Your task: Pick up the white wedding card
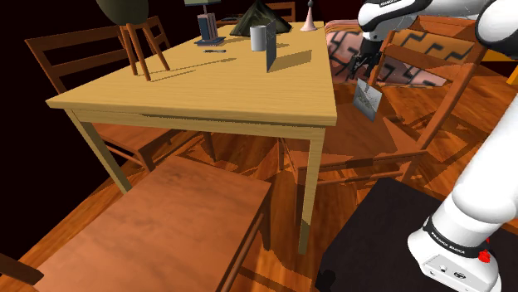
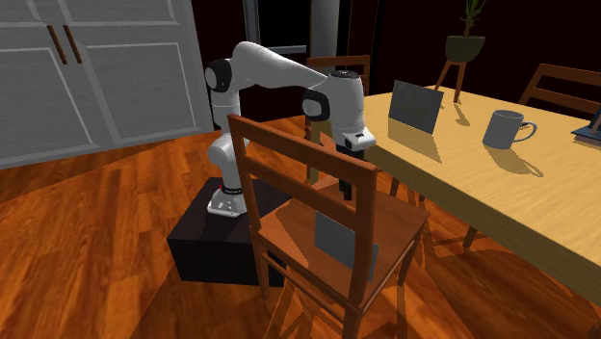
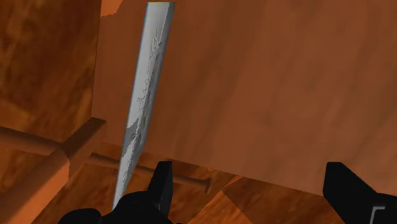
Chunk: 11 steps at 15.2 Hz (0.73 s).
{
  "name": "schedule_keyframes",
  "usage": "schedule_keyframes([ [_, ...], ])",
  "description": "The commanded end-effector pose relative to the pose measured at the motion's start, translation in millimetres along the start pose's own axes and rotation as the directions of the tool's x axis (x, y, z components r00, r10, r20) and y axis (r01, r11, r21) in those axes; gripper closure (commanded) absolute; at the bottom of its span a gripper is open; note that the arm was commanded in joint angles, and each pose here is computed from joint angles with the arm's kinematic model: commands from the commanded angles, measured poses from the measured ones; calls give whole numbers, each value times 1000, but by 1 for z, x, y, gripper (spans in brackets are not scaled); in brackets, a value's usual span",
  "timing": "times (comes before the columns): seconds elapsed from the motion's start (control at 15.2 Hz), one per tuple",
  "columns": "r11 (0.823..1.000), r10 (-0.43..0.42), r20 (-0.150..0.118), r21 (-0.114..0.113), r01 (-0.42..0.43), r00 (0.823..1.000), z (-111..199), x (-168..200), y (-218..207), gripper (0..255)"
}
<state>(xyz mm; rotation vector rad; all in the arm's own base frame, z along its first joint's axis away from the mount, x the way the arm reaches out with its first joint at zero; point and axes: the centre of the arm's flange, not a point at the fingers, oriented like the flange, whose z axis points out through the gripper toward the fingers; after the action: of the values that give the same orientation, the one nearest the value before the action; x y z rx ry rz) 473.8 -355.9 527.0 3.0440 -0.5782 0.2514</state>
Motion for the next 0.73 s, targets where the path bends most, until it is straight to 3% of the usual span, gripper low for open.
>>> schedule_keyframes([
  [0.0,1000,13,-13,1,-13,1000,7,18,20,0],
  [0.66,996,85,-72,13,-85,994,35,94,117,0],
])
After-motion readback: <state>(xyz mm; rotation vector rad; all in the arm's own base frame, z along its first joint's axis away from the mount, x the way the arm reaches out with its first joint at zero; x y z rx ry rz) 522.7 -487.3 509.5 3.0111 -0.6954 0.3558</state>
